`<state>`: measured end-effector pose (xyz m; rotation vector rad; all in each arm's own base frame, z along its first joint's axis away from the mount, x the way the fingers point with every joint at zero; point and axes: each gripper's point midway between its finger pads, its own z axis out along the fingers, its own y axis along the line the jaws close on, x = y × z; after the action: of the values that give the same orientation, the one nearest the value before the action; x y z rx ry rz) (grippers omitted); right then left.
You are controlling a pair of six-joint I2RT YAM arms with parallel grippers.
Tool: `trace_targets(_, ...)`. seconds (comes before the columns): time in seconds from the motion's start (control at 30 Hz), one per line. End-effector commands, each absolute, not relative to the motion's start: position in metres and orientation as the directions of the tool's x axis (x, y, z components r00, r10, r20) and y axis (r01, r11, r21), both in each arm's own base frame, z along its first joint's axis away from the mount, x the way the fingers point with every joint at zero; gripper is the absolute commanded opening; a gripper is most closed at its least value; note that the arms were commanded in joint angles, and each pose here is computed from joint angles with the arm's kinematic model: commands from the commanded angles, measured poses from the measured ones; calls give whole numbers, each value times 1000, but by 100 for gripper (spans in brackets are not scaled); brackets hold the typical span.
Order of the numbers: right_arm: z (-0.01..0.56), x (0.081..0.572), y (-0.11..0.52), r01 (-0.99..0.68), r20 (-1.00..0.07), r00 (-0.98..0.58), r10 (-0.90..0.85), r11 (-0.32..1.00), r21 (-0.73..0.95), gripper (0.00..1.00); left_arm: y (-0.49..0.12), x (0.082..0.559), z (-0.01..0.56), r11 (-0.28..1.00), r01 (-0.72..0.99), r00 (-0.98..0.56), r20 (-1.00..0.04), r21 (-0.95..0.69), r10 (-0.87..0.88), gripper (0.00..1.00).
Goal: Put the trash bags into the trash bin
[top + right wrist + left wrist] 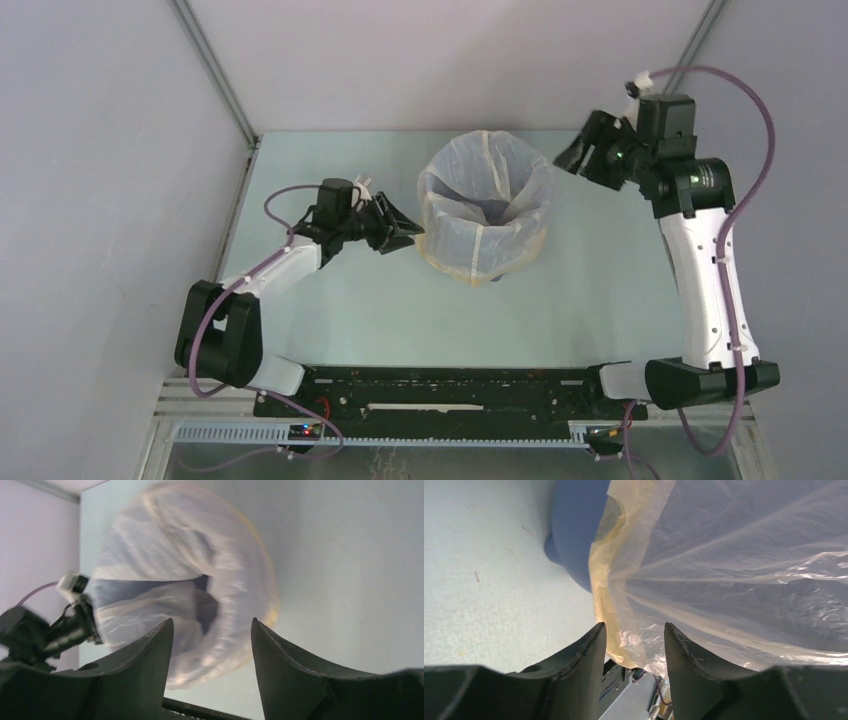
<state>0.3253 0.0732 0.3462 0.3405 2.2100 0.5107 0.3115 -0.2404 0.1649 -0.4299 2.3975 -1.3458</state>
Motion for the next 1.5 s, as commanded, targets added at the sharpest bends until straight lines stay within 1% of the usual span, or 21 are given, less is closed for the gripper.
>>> trace_targets(0.0,367,339,129,-137,-749,-632,198,923,359,68,-252,317,196,384,-58,-887,-130,-921,-444,51)
trace_targets(0.07,361,347,159,-207,-739,-661,127,917,342,68,-255,321,192,365,-81,-886,-101,-928,-452,50)
trace_targets(0.17,341,360,193,-255,-713,-701,37,920,298,68,-258,328,186,363,-101,-884,-83,-926,-459,47)
trace_targets(0.3,290,379,217,-219,-632,-775,-9,941,256,67,-262,336,173,358,-139,-884,-48,-923,-466,43)
trace_targets(0.43,257,397,230,-182,-591,-807,9,947,263,57,-266,337,161,361,-170,-888,-16,-917,-459,42)
trace_targets(0.53,243,412,238,-186,-627,-779,8,952,244,57,-268,340,160,362,-173,-887,-14,-916,-461,42)
trace_targets(0.63,241,437,244,-200,-721,-692,40,949,244,57,-272,342,159,364,-178,-887,-11,-914,-461,42)
trace_targets(0.73,237,453,246,-190,-775,-627,77,950,248,60,-274,342,159,368,-181,-884,-13,-912,-468,42)
trace_targets(0.83,231,467,243,-151,-795,-597,111,957,247,64,-277,342,160,369,-179,-887,-13,-912,-462,43)
trace_targets(0.9,230,471,246,-158,-798,-590,122,952,262,69,-279,342,160,369,-176,-888,-15,-913,-459,43)
trace_targets(1.03,237,456,243,-164,-768,-632,102,952,261,72,-279,341,162,372,-169,-890,-21,-913,-456,44)
trace_targets(1.2,235,412,230,-175,-686,-726,38,955,238,74,-278,338,162,381,-160,-890,-34,-911,-455,45)
trace_targets(1.3,224,389,220,-189,-642,-767,-16,961,203,74,-280,339,165,382,-146,-893,-44,-912,-447,46)
trace_targets(1.47,201,373,228,-219,-594,-804,-31,944,247,75,-286,337,167,380,-141,-898,-43,-914,-437,46)
